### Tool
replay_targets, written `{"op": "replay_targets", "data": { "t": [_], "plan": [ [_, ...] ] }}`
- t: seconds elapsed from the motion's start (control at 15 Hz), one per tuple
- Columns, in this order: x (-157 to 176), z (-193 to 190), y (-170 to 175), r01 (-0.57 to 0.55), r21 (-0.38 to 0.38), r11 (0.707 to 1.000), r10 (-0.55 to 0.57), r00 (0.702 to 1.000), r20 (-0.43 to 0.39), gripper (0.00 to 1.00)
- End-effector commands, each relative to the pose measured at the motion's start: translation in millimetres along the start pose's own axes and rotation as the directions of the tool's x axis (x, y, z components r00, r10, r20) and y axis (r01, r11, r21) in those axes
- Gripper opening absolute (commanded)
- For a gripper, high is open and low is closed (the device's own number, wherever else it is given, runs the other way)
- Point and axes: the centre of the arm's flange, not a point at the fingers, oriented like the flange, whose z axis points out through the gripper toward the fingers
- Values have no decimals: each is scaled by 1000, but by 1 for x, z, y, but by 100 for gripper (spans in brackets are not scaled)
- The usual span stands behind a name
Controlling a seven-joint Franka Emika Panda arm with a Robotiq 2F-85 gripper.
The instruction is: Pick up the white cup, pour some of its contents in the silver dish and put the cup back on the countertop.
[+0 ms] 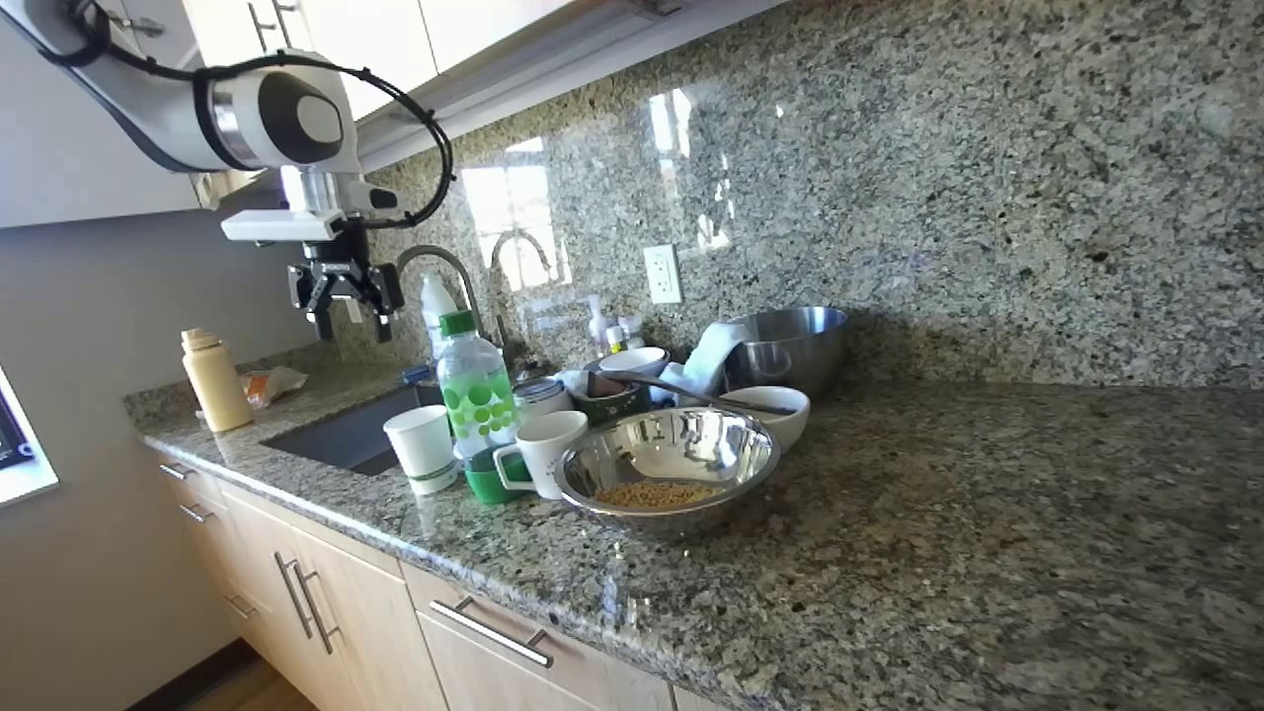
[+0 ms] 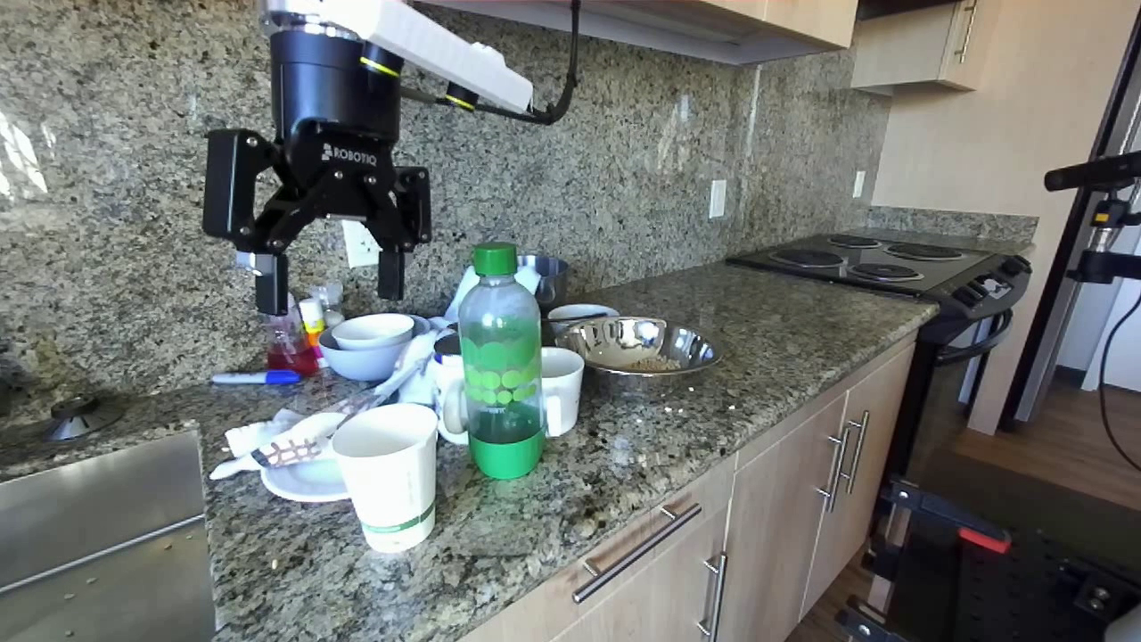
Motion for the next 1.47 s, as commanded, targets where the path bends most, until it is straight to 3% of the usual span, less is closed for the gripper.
{"op": "replay_targets", "data": {
  "t": [0.0, 0.67, 1.4],
  "plan": [
    [13, 20, -5, -8, 1, 1000, 8, 1000, -2, 100],
    [0, 84, 14, -30, -10, 1000, 30, 999, 17, 100],
    [6, 120, -3, 31, -83, 996, -27, 998, 48, 100]
  ]
}}
